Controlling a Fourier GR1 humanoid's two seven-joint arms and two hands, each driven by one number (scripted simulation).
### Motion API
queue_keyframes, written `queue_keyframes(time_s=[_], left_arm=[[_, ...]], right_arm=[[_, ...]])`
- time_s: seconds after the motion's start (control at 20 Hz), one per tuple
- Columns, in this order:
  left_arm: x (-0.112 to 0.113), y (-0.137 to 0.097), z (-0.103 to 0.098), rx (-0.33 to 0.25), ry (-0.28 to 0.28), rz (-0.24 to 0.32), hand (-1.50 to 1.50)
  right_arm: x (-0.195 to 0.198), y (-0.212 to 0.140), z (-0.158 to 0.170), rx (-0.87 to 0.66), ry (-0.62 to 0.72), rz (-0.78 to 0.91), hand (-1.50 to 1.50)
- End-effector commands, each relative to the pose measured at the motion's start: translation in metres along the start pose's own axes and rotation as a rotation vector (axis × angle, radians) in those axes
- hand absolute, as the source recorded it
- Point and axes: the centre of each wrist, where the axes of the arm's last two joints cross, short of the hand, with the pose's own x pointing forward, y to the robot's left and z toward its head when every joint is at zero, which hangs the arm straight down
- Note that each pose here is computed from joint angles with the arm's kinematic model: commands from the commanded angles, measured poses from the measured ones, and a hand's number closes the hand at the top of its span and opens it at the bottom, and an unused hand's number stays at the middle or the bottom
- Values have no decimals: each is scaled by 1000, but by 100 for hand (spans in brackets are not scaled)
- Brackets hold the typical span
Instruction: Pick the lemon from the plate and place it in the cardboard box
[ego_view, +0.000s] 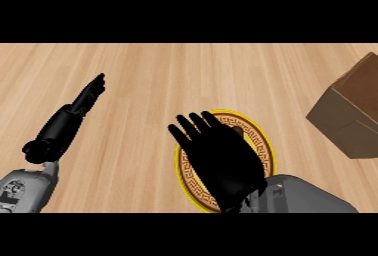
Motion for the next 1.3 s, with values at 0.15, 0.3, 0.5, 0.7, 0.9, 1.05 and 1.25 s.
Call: queue_keyframes(time_s=[0.15, 0.3, 0.5, 0.7, 0.9, 1.05, 1.25], left_arm=[[-4, -3, 13, 1, -1, 3, 0], [-3, 4, 0, -1, 2, 11, 0], [-13, 8, 4, 6, 2, -3, 0], [-1, -5, 0, 0, 5, 2, 0], [4, 5, 6, -13, -2, 8, 0], [-2, -4, 3, -5, -5, 2, 0], [5, 4, 9, -8, 6, 9, 0]], right_arm=[[18, 28, -13, 14, 113, 88, -150], [5, 26, -26, 0, 123, 79, -150], [-4, 38, -18, 1, 115, 82, -150], [2, 31, -23, 12, 149, 117, -150], [-16, 59, -60, 27, 189, 145, -150], [0, 58, -50, 25, 170, 131, -150], [-2, 75, -62, 37, 147, 95, -150]])
